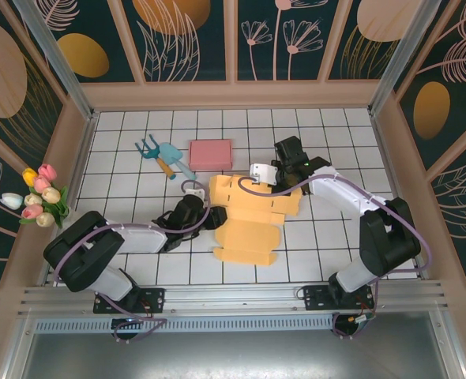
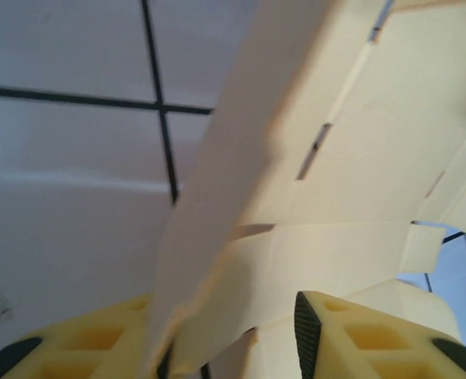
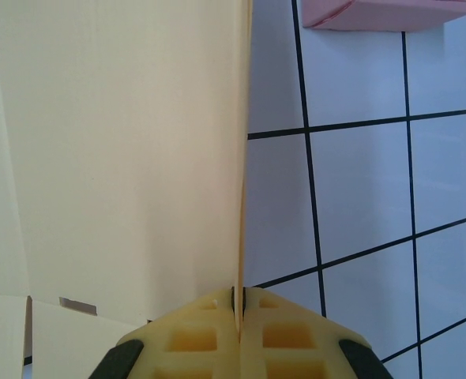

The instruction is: Fold the paper box

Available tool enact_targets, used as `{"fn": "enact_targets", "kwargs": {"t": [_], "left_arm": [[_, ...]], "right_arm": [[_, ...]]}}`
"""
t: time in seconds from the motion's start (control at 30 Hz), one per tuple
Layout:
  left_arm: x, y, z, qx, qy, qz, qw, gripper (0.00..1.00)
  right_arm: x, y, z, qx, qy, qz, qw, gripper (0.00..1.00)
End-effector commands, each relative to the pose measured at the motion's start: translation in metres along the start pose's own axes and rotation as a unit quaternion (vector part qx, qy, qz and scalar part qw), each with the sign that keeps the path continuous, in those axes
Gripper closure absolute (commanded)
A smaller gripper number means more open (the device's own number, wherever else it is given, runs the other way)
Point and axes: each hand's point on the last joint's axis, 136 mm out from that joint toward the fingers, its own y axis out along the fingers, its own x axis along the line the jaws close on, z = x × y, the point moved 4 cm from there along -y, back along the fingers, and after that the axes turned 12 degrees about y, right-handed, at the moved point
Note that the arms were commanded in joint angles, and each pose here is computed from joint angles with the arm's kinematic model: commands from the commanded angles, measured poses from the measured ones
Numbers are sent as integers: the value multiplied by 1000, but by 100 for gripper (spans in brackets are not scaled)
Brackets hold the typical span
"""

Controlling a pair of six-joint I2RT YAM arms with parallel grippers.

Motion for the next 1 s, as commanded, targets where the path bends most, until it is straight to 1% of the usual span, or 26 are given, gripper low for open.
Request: {"fn": "enact_targets", "kwargs": {"t": [0.0,0.2,0.43,0.5,0.6,0.7,0.77,0.9,0.97], "left_arm": [[-27,-2,-23,-33,-2,40,999,56],[-47,-4,-30,-40,16,39,998,58],[-68,13,-25,-28,18,66,997,58],[-71,19,-24,-24,19,74,997,58],[-66,20,-27,-29,37,53,998,58],[-54,4,-33,-56,64,12,996,58],[-46,-12,-38,-81,81,-14,993,57],[-40,-50,-48,-133,105,-27,985,56],[-34,-70,-53,-162,108,-40,980,56]], "right_arm": [[-4,-6,-2,-9,5,21,1000,100],[-5,-5,-2,-5,7,25,1000,100],[-2,-5,-2,-9,4,21,1000,100],[-2,-5,-2,-11,0,25,1000,100],[0,-5,0,-9,-14,37,999,100],[-5,-10,-3,-18,-33,76,996,100],[-7,-17,-9,-37,-49,99,993,100],[-10,-29,-15,-71,-79,153,983,100],[-6,-30,-18,-73,-103,175,976,100]]}}
